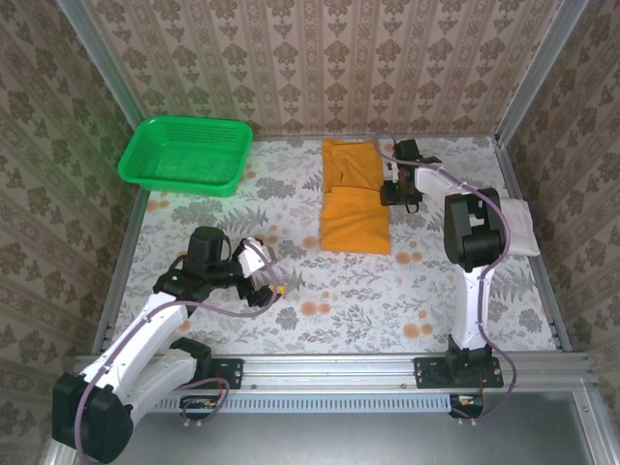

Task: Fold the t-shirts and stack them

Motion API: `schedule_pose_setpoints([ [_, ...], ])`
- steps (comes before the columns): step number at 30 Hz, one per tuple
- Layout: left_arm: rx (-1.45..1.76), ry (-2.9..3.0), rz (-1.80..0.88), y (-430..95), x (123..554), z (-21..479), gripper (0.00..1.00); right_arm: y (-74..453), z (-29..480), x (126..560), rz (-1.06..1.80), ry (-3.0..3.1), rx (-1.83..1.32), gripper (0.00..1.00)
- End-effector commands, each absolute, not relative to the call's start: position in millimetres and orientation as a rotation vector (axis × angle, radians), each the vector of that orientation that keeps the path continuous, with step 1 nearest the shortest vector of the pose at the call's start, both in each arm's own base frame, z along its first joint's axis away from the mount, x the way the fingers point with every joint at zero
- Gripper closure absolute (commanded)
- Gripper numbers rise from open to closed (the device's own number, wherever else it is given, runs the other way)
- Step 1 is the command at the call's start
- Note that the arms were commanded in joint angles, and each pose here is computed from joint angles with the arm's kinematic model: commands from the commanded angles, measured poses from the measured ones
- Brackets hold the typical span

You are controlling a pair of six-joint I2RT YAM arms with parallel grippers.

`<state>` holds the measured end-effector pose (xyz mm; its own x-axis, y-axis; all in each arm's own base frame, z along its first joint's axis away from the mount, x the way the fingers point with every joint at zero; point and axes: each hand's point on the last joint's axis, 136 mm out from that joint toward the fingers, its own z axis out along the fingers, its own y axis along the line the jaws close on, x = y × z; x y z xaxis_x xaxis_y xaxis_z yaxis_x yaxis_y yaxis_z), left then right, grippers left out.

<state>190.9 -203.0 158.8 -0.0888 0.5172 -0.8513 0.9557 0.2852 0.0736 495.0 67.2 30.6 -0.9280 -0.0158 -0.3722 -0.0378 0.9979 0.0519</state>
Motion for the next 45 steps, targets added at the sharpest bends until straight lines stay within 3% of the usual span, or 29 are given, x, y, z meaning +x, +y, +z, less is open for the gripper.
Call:
schedule_pose_setpoints([
  [1, 1.334, 1.707, -0.669, -202, 192, 165, 0.00, 83, 69, 495, 0.160, 2.637, -0.095, 0.44],
  [6, 1.330, 1.697, -0.664, -203, 194, 167, 0.00, 98, 113, 491, 0.183, 2.435, -0.314, 0.32],
  [10, 1.327, 1.689, -0.672, -203, 194, 169, 0.00, 128, 138, 470, 0.113, 2.235, -0.667, 0.21],
  [17, 1.303, 1.690, -0.682, -204, 196, 172, 0.00, 188, 127, 391, 0.107, 2.026, -1.276, 0.10],
  [21, 1.298, 1.701, -0.674, -202, 197, 169, 0.00, 209, 102, 342, 0.118, 1.908, -1.577, 0.12],
  [26, 1.307, 1.706, -0.691, -203, 197, 165, 0.00, 220, 79, 316, 0.138, 1.931, -1.679, 0.20],
  [33, 1.310, 1.719, -0.699, -203, 198, 163, 0.00, 220, 60, 331, 0.086, 1.969, -1.701, 0.33],
  [45, 1.306, 1.727, -0.690, -201, 197, 161, 0.00, 206, 27, 357, -0.083, 2.068, -1.729, 0.41],
])
